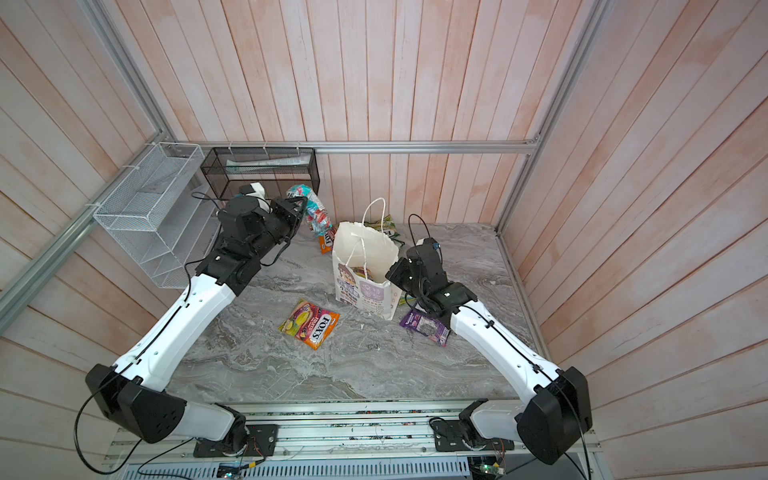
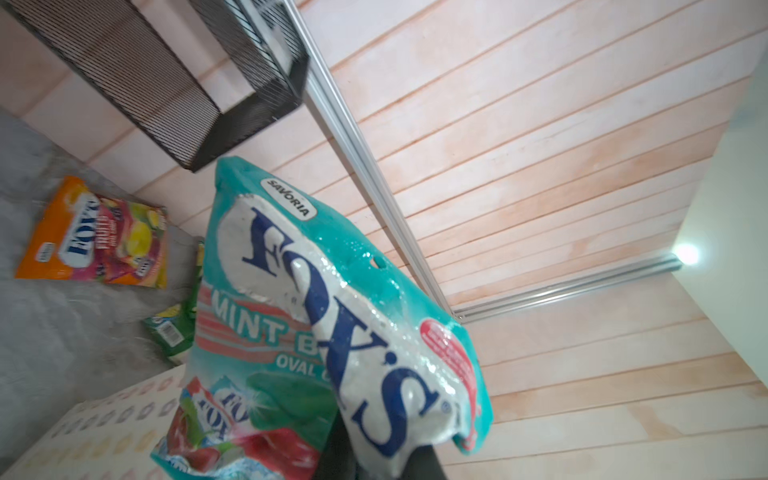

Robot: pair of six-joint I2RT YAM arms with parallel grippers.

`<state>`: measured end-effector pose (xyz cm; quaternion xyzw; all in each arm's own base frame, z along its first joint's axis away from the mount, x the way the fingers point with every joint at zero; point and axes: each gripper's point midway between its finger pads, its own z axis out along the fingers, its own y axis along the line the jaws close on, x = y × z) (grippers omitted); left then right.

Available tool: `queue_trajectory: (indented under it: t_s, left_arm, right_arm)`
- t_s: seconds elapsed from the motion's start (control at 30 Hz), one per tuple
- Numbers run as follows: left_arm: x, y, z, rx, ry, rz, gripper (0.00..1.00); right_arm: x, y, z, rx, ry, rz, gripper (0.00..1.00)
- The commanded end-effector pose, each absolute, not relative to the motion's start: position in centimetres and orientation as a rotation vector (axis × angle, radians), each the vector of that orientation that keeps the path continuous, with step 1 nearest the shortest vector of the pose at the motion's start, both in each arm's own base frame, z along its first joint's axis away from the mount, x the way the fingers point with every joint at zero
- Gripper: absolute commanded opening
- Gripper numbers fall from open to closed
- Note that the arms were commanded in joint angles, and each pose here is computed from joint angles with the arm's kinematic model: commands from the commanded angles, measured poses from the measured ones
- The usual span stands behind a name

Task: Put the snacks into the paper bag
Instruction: 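Carry the Mint Blossom bag over the paper bag with the left gripper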

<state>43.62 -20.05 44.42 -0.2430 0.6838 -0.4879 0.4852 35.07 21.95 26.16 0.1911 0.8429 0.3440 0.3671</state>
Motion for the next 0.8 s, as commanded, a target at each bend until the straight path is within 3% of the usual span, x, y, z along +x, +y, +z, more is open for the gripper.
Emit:
queue_trajectory:
  t_s: [0.0,0.3,0.77]
  left_arm:
    - [42.7,-22.0,51.3,-0.486,1.474,-1.346,0.03]
    - [42.2,-29.5,50.8,-0.422,1.527,-1.546,0.03]
    - [40.0,-33.3,39.8,-0.633,1.818,-1.605,0.03]
  right_arm:
    - [35.1,22.0,27.1,0.489,2.15,0.871,0.0]
    - [35.1,21.7,27.4,0.5,2.133,0.857,0.0]
    - [35.5,21.8,27.5,0.497,2.126,0.851,0.0]
